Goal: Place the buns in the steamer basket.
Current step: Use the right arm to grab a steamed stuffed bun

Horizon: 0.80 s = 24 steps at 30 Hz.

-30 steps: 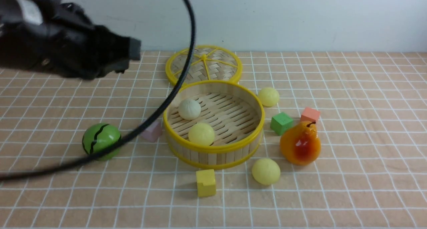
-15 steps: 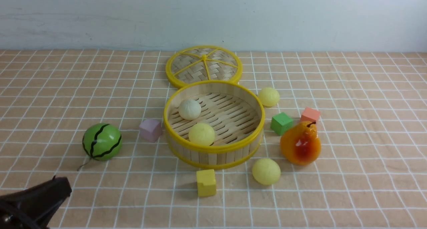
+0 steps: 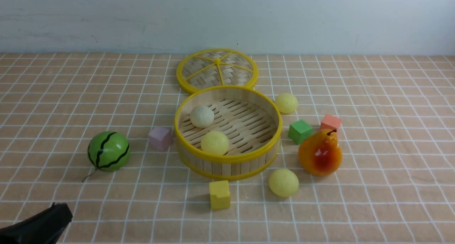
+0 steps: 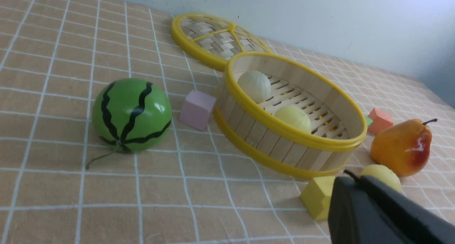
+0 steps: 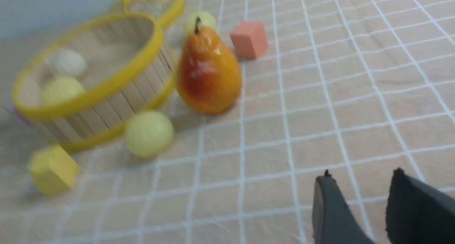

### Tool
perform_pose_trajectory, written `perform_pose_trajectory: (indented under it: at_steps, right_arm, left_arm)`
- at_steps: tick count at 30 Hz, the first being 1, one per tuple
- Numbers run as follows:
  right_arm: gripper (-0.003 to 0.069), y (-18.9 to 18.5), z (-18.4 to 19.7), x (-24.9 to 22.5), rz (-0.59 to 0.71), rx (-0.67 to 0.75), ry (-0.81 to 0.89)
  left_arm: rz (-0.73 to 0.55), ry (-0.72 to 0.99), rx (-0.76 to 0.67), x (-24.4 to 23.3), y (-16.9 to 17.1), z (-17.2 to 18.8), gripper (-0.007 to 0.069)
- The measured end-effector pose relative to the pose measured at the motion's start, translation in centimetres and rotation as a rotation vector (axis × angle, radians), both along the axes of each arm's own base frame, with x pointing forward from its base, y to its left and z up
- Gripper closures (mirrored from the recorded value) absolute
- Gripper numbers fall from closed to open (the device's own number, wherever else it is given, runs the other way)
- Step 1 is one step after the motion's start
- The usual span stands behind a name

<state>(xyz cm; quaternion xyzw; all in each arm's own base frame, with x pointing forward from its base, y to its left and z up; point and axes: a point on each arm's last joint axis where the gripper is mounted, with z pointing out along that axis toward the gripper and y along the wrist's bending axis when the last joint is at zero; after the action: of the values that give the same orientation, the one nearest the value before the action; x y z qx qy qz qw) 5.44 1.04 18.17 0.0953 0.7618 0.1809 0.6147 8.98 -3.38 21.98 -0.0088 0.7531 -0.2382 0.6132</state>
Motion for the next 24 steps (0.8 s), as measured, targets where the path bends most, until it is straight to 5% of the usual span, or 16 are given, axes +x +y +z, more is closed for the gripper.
perform_pose_trajectory:
  at_steps: [5, 8, 10, 18, 24]
  right_arm:
    - [0.0421, -0.5, 2.7, 0.1, -0.067, 0.333, -0.242]
    - [0.0457, -0.2, 5.1, -0.1, -0.035, 0.381, -0.220]
    - [0.0483, 0.2, 5.9, 0.1, -0.005, 0.349, -0.143]
    - [0.0610, 3.1, 11.1, 6.6, 0.305, -0.144, 0.574]
    - [0.0621, 5.1, 9.9, 14.6, 0.469, -0.265, 0.870]
  left_arm:
    - [-0.004, 0.018, 0.006, 0.0, 0.0, -0.2, 0.0638]
    - [-0.004, 0.018, 0.006, 0.0, 0.0, -0.2, 0.0638]
    - [-0.004, 0.018, 0.006, 0.0, 0.0, -0.2, 0.0638]
    - [-0.005, 0.020, 0.007, 0.0, 0.0, -0.2, 0.0638]
    - [-0.005, 0.020, 0.007, 0.0, 0.0, -0.2, 0.0638]
